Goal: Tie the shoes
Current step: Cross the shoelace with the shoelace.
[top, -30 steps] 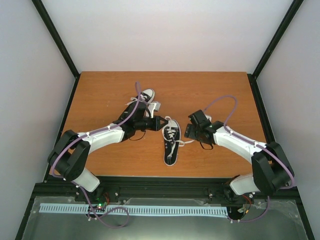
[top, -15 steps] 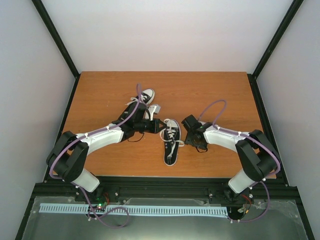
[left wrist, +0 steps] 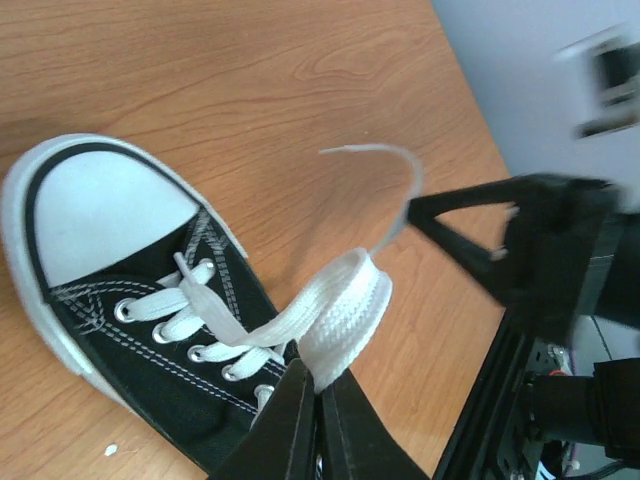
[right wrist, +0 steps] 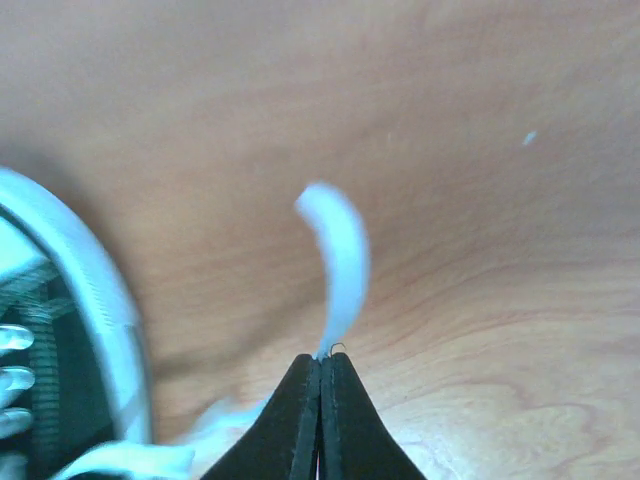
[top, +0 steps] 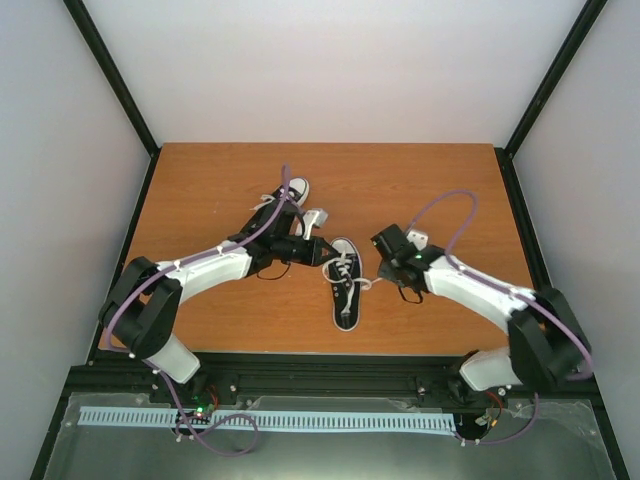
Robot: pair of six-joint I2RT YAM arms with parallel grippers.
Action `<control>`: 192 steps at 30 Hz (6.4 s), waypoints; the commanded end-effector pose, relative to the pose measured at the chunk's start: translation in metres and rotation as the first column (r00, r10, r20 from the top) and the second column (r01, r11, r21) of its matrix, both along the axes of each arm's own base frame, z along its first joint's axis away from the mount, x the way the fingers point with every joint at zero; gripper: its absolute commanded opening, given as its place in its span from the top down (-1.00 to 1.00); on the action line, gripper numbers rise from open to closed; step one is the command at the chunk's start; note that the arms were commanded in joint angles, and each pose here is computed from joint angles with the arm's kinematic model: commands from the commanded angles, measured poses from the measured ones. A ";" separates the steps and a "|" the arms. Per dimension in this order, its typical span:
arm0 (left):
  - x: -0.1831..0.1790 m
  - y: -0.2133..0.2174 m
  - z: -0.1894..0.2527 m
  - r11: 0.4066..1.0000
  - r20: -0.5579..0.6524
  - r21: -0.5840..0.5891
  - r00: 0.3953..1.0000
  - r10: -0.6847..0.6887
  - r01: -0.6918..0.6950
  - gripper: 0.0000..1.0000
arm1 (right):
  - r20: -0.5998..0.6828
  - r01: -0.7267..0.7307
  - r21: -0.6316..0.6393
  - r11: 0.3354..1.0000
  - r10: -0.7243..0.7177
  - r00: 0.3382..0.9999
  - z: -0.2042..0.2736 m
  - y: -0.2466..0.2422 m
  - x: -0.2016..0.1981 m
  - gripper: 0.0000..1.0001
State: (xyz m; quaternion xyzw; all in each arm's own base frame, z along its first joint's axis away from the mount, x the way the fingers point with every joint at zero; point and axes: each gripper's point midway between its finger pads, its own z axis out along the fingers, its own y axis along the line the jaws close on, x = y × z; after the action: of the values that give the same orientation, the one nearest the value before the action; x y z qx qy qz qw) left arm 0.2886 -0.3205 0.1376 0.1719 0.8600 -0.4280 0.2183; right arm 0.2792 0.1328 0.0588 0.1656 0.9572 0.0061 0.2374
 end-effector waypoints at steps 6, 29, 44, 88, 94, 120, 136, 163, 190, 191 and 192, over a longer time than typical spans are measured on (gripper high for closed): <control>0.001 -0.022 0.026 0.991 0.018 -0.075 0.994 -0.112 0.113 0.89 | 0.372 -0.041 0.062 0.997 0.015 0.928 0.135 -0.013 0.017 0.94; 0.002 -0.055 0.012 0.960 -0.001 -0.136 0.969 -0.245 0.243 0.72 | 0.575 -0.448 0.236 0.862 0.247 0.780 0.225 0.074 0.034 0.95; -0.003 -0.066 0.006 0.941 0.018 -0.156 0.953 -0.302 0.301 0.55 | 0.569 -0.458 0.245 0.855 0.255 0.782 0.222 0.080 0.038 0.94; 0.002 -0.082 -0.025 0.955 0.046 -0.034 0.955 -0.294 0.296 0.59 | 0.546 -0.466 0.270 0.843 0.265 0.795 0.215 0.088 0.040 0.94; 0.000 -0.081 -0.009 0.956 0.083 -0.061 0.956 -0.282 0.287 0.89 | 0.525 -0.454 0.261 0.852 0.270 0.807 0.205 0.089 0.045 0.94; -0.007 -0.017 0.006 0.993 0.049 -0.098 0.997 -0.062 0.066 0.98 | 0.358 -0.524 0.319 0.790 0.412 0.838 0.124 0.139 0.119 -0.26; -0.001 -0.013 0.015 0.984 0.000 -0.158 0.996 -0.084 0.083 0.98 | 0.465 -0.651 0.360 0.668 0.477 0.746 0.078 0.091 0.041 -0.53; 0.005 -0.016 0.026 0.985 -0.017 -0.157 0.997 -0.077 0.074 0.98 | 0.372 -0.664 0.202 0.720 0.571 0.732 0.031 0.085 0.045 0.94; -0.002 -0.016 0.039 0.987 -0.109 -0.127 0.988 -0.112 0.098 0.98 | 0.730 -0.833 0.113 0.542 0.524 0.440 0.190 0.095 -0.001 -1.00; -0.003 -0.016 0.040 0.986 -0.107 -0.132 0.987 -0.120 0.105 0.98 | 0.750 -0.869 0.115 0.482 0.531 0.394 0.198 0.105 -0.006 -1.00; -0.005 -0.017 0.043 0.983 -0.104 -0.140 0.986 -0.131 0.116 0.98 | 0.768 -0.896 0.115 0.430 0.533 0.354 0.205 0.113 -0.009 -1.00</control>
State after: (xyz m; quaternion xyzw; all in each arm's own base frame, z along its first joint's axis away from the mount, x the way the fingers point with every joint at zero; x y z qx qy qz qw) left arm 0.2839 -0.3333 0.1476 0.1578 0.8505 -0.4824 0.1380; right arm 0.2925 0.2005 0.2142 -0.1344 0.8298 0.3087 0.4449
